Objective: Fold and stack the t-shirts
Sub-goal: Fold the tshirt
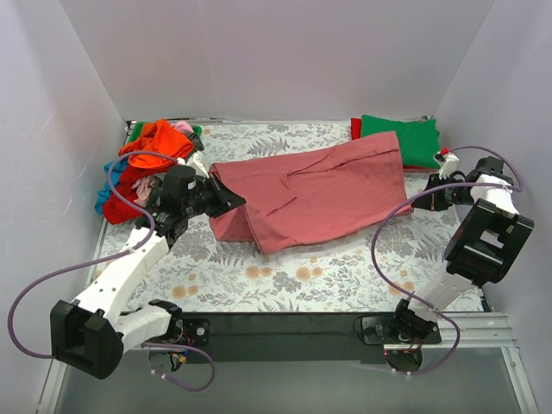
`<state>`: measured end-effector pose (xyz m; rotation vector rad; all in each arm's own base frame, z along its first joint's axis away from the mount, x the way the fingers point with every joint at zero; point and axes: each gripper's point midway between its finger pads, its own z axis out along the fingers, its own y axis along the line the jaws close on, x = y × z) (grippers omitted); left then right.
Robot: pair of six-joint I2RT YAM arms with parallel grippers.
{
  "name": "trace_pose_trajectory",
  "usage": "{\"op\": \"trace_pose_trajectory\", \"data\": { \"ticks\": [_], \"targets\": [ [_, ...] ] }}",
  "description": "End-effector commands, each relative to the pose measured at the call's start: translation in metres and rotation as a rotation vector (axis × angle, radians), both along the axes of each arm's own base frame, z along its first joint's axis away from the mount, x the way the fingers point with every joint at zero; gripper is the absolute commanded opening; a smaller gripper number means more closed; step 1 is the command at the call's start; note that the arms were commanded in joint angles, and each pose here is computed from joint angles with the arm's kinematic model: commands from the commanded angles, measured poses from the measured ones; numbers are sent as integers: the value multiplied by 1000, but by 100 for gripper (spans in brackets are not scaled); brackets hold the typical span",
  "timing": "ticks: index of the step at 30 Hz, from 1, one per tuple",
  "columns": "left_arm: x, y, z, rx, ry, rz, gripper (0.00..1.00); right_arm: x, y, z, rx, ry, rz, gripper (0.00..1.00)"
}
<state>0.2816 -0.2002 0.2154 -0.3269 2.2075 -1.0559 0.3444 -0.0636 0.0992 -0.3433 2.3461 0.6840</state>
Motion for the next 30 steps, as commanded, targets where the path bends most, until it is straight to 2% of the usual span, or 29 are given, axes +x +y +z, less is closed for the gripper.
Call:
{"op": "trace_pose_trajectory", "data": {
  "ticks": [1, 6, 14, 30],
  "targets": [
    [25, 1, 28, -6, -101, 20, 0, 17, 1, 13, 42, -43, -1, 1],
    [50, 1, 36, 2, -137, 15, 0, 28, 1, 13, 50, -45, -11, 1],
    [85, 11, 21, 28, -103, 40, 0, 52, -2, 9, 61, -55, -48, 1],
    [105, 33, 0, 17, -68, 81, 0, 82, -5, -5, 77, -38, -126, 1]
  ]
}}
